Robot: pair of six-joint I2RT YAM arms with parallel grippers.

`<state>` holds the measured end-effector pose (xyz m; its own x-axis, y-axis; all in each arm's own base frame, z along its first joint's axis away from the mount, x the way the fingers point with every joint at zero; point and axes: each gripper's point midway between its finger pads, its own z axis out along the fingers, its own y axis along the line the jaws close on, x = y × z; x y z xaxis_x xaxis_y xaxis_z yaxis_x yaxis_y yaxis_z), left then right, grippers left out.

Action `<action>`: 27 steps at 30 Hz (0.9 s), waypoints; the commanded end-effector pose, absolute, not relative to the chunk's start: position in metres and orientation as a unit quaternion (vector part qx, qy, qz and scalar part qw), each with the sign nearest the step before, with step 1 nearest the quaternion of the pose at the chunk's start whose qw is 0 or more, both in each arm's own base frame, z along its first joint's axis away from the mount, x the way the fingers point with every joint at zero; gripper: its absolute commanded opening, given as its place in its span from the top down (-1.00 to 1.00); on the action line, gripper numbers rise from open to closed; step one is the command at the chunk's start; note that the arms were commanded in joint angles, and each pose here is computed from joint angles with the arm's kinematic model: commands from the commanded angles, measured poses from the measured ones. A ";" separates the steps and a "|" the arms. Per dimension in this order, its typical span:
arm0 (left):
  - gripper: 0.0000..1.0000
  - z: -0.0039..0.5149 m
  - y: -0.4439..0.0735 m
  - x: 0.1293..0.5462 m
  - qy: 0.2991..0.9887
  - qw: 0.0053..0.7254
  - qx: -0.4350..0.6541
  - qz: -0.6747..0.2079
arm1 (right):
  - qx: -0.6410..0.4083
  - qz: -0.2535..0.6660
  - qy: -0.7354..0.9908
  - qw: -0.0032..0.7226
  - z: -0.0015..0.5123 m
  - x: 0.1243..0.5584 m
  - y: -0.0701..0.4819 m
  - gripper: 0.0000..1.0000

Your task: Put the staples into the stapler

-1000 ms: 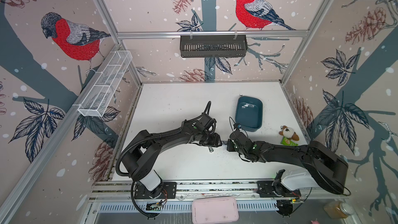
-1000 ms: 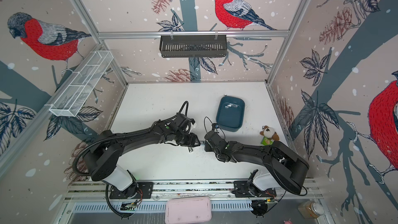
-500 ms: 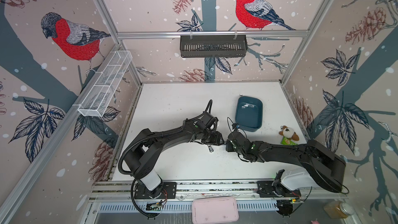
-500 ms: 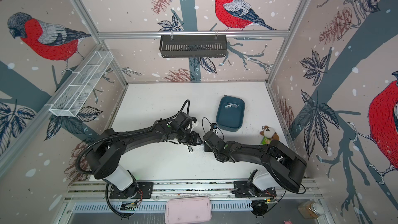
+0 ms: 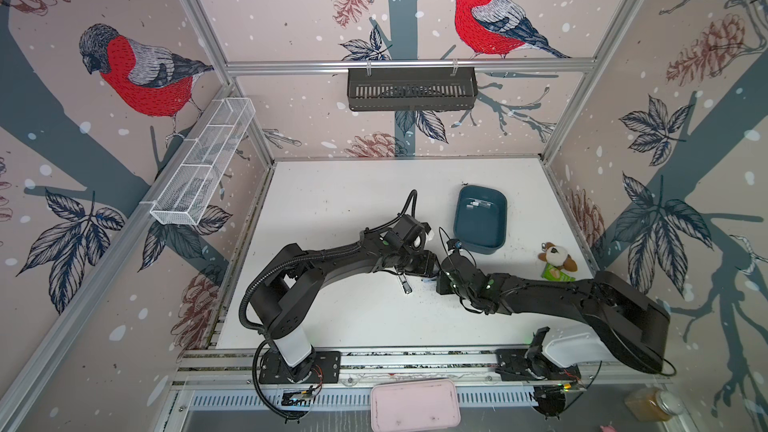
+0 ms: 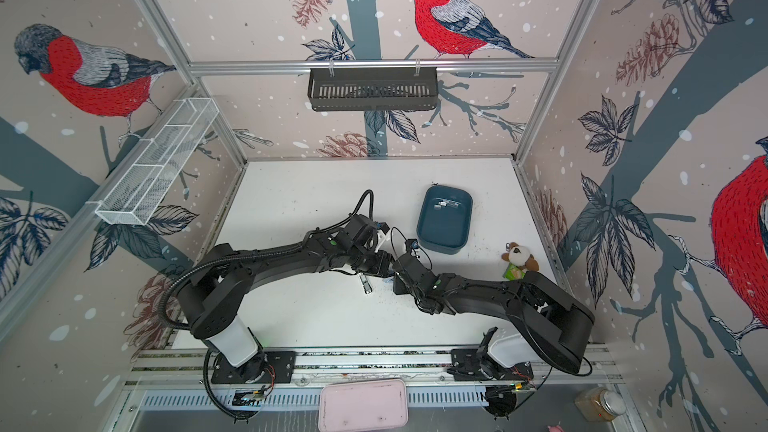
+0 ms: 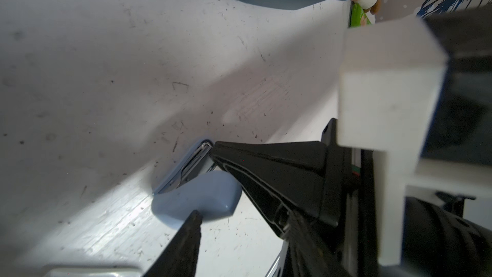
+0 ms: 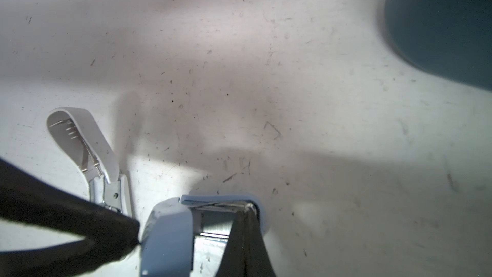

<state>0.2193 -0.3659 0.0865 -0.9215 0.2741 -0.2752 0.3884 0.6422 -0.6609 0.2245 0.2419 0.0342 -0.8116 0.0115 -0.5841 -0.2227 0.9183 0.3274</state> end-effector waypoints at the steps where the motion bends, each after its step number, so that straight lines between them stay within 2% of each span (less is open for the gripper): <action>1: -0.08 0.091 -0.376 0.218 0.890 0.078 0.189 -0.408 | -0.058 0.224 0.928 0.291 0.036 0.219 0.243 0.87; 6: -0.07 0.080 -0.375 0.212 0.888 0.073 0.190 -0.413 | -0.040 0.292 0.911 0.289 0.049 0.219 0.242 0.73; 10: -0.07 0.074 -0.376 0.212 0.889 0.070 0.189 -0.410 | -0.031 0.308 0.906 0.289 0.053 0.220 0.236 0.66; 21: 0.04 0.060 -0.373 0.214 0.900 0.069 0.186 -0.388 | 0.007 0.268 0.913 0.307 0.058 0.227 0.196 0.53; 27: 0.11 0.059 -0.373 0.214 0.902 0.069 0.186 -0.384 | -0.014 0.323 0.887 0.329 0.083 0.223 0.206 0.48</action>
<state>0.2098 -0.3698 0.0563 -0.9265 0.2851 -0.2457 0.3749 0.6411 -0.6697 0.2268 0.1977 0.0723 -0.7930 0.2039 -0.5741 -0.1772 0.8244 0.5375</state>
